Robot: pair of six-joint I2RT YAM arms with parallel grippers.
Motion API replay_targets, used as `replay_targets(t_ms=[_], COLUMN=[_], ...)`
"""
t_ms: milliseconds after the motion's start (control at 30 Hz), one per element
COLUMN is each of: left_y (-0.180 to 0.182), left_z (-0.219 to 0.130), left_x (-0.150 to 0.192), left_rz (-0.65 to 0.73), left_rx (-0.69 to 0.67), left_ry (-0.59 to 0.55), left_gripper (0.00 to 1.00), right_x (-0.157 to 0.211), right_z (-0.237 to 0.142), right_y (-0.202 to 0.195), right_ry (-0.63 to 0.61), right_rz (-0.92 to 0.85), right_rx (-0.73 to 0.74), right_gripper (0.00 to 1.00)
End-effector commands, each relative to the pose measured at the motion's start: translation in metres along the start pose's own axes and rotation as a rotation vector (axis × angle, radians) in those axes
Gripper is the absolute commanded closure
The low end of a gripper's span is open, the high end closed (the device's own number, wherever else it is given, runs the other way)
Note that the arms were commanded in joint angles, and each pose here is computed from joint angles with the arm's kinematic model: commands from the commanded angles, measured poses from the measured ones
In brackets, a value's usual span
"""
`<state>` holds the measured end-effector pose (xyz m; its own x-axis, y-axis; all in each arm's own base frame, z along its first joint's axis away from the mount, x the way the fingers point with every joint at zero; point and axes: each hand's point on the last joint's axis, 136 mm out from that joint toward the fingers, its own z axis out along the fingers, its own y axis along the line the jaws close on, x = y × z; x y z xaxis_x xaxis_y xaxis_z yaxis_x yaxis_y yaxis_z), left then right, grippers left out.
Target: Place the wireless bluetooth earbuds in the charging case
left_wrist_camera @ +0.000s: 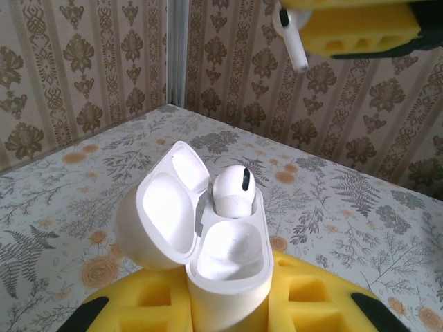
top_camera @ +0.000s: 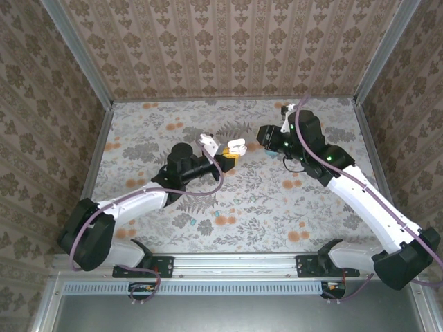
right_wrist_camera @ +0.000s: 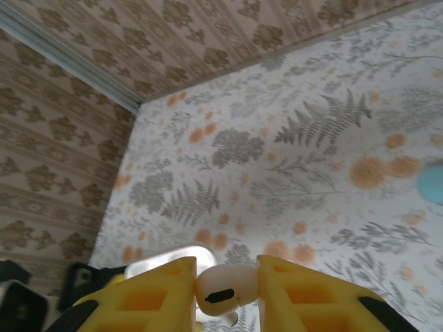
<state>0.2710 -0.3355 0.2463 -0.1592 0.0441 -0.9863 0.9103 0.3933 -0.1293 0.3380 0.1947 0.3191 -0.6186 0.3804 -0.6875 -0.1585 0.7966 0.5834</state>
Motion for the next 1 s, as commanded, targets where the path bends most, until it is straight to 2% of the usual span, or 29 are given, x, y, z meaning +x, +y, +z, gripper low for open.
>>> replay_targets(t_ms=[0, 700, 967], left_y=[-0.008, -0.007, -0.007], left_z=[0.006, 0.008, 0.009], left_x=[-0.025, -0.032, -0.034], left_rz=[0.017, 0.03, 0.032], left_rx=[0.039, 0.0, -0.004], left_ry=[-0.068, -0.07, -0.075], left_gripper=[0.79, 0.78, 0.78], right_x=[-0.008, 0.028, 0.035], right_z=[-0.001, 0.022, 0.03], right_y=[0.02, 0.047, 0.044], right_ry=[-0.037, 0.058, 0.071], right_rz=[0.048, 0.012, -0.035], right_rx=[-0.11, -0.154, -0.102], right_gripper=[0.72, 0.72, 0.72])
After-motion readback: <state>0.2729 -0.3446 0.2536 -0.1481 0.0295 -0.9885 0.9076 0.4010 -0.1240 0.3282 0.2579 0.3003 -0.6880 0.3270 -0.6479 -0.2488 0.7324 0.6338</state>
